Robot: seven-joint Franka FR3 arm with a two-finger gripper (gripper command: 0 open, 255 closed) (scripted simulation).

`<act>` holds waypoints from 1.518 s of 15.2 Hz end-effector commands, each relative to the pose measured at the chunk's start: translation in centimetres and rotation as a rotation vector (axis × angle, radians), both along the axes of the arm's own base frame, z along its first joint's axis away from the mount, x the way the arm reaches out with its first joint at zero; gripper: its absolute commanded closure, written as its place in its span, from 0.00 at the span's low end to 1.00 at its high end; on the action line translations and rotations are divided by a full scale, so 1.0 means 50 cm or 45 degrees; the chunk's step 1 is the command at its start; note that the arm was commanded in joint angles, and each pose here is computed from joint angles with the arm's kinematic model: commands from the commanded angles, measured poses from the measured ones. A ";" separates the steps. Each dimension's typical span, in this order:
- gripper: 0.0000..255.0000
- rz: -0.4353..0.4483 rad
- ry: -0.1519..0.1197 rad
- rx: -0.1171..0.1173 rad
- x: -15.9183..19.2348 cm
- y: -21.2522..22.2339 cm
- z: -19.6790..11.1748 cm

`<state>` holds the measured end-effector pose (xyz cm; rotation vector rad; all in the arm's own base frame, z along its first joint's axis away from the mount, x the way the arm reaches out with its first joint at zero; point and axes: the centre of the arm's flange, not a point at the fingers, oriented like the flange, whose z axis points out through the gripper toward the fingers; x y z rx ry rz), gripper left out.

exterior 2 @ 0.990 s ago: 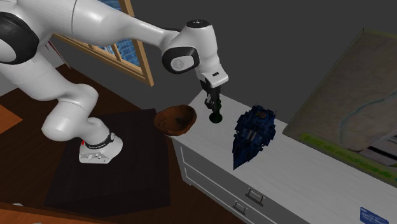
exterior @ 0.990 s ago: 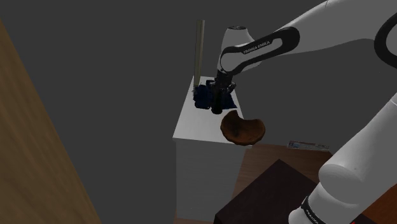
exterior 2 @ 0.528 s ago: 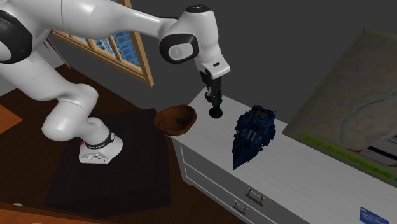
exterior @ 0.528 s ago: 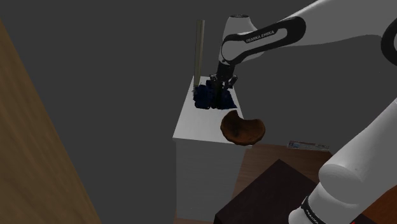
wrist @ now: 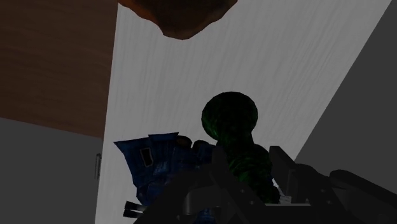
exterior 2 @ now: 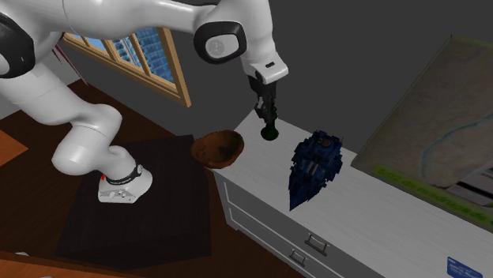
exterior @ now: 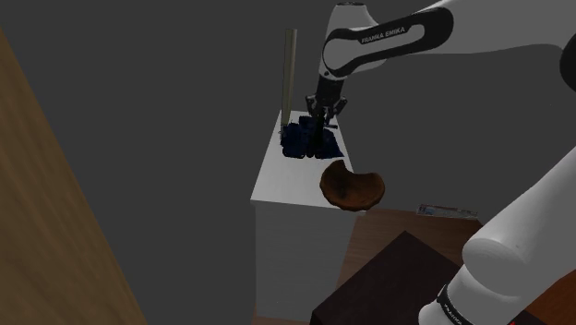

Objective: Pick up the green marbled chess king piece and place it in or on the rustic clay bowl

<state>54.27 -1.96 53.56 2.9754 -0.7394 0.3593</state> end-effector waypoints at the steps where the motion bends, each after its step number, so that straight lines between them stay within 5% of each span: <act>1: 1.00 0.000 0.000 0.000 0.001 -0.002 0.023; 6: 1.00 0.000 0.000 0.000 0.001 -0.002 0.067; 20: 1.00 0.000 0.000 0.000 -0.368 0.005 0.108; 23: 1.00 0.000 0.000 0.000 -0.368 0.005 0.076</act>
